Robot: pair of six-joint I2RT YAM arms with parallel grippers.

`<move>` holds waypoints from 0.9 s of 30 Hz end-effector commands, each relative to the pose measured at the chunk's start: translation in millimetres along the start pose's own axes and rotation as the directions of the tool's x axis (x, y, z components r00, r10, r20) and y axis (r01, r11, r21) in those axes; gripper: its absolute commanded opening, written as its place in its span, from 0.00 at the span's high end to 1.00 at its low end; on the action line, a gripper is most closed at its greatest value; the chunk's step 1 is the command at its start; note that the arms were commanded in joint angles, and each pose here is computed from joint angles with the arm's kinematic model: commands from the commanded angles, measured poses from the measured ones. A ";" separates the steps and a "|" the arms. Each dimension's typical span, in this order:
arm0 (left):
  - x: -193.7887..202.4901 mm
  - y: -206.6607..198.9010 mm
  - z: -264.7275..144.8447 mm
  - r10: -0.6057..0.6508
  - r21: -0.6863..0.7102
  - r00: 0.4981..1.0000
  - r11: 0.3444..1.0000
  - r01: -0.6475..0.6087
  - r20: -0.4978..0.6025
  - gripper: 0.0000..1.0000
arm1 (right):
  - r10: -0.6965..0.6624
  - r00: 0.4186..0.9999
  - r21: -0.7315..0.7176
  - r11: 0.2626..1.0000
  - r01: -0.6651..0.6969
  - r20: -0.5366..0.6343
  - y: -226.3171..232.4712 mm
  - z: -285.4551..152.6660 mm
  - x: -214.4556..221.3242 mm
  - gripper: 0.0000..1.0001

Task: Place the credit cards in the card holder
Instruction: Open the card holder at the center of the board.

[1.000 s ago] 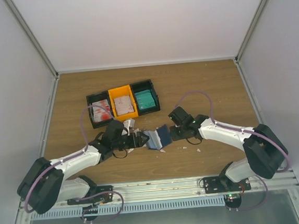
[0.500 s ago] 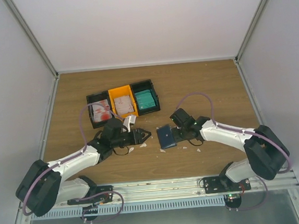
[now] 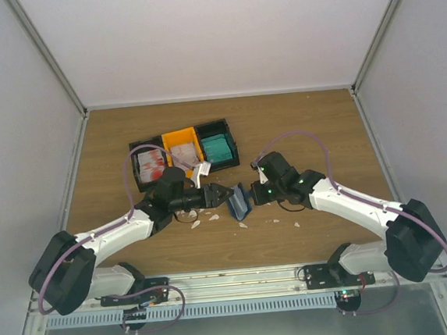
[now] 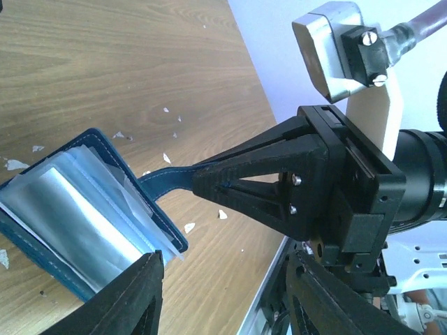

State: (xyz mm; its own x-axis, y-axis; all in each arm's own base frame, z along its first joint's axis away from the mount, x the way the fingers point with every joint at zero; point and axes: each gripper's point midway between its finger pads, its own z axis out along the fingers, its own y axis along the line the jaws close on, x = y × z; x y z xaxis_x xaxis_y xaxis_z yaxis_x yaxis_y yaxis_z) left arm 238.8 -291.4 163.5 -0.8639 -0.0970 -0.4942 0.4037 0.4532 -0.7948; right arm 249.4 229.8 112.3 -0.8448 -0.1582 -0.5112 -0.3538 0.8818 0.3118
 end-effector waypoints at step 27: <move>9.4 -27.5 40.1 0.060 0.116 0.990 0.992 -0.045 -0.128 0.55 | 0.014 1.000 0.005 1.000 -0.014 -0.023 -5.2 10.9 7.4 0.99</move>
State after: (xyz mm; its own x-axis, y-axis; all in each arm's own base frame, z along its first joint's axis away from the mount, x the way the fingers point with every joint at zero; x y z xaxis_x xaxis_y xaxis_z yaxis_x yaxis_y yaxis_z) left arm 235.6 -312.8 147.4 -0.8947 -0.0106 -0.4466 0.3951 0.4480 -0.8020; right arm 247.5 225.4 88.1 -0.8716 -0.1734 -0.4586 -0.3294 0.8999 0.2857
